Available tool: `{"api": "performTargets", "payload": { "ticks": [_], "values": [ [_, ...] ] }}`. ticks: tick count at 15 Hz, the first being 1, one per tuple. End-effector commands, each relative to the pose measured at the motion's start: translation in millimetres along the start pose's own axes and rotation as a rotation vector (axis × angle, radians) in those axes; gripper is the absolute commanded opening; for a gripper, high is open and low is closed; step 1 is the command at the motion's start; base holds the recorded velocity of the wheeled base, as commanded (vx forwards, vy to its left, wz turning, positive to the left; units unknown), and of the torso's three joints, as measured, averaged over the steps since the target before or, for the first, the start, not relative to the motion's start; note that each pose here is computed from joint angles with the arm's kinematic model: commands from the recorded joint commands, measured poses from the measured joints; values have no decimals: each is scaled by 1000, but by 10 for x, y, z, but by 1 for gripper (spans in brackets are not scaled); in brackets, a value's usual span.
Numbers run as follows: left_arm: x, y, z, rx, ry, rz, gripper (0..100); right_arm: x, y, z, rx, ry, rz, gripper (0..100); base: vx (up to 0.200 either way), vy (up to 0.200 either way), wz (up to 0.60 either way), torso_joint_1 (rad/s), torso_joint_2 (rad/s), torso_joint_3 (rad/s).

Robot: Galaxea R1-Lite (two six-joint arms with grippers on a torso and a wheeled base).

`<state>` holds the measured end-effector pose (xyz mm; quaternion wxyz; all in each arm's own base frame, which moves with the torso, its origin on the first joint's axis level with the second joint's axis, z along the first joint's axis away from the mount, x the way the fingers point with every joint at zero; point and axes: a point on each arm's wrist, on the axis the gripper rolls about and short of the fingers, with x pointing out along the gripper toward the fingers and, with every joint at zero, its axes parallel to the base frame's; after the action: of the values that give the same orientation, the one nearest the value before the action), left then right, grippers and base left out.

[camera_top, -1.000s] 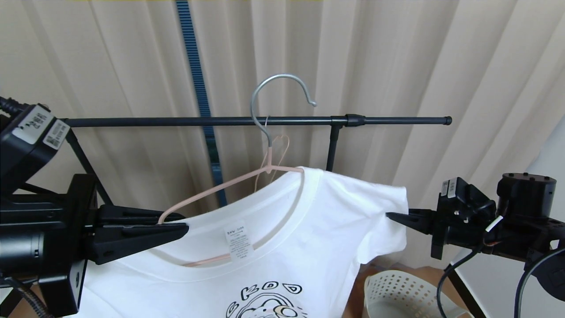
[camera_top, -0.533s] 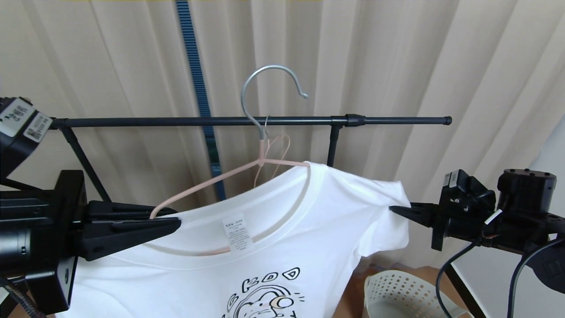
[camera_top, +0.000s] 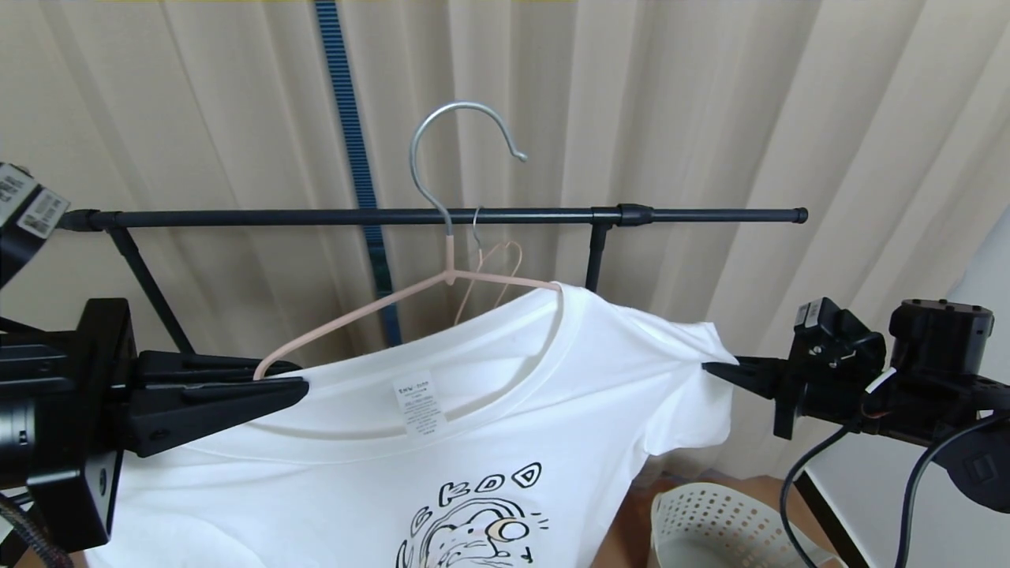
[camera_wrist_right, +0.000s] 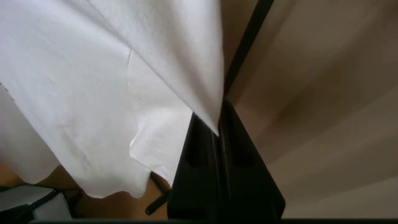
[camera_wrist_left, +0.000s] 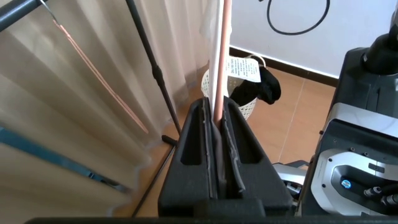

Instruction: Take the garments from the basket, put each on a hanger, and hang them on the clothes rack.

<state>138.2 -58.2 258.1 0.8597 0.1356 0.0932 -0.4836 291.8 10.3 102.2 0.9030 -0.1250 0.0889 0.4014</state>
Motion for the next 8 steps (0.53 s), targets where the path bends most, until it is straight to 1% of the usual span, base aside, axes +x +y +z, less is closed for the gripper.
{"api": "performTargets", "payload": {
  "ticks": [1, 4, 8],
  "values": [
    [-28, -4, 10, -4, -7, 11, 0, 0, -17, -9, 1, 2, -5, 0, 0, 0, 0, 0, 0, 0],
    [-44, -5, 34, -6, -26, 20, 0, 18, -44, -40, 9, 7, -8, 0, 0, 0, 0, 0, 0, 0],
    [-47, -1, 33, -12, -26, 23, 0, 18, -76, -65, 17, 12, -15, 0, 0, 0, 0, 0, 0, 0]
  ]
}}
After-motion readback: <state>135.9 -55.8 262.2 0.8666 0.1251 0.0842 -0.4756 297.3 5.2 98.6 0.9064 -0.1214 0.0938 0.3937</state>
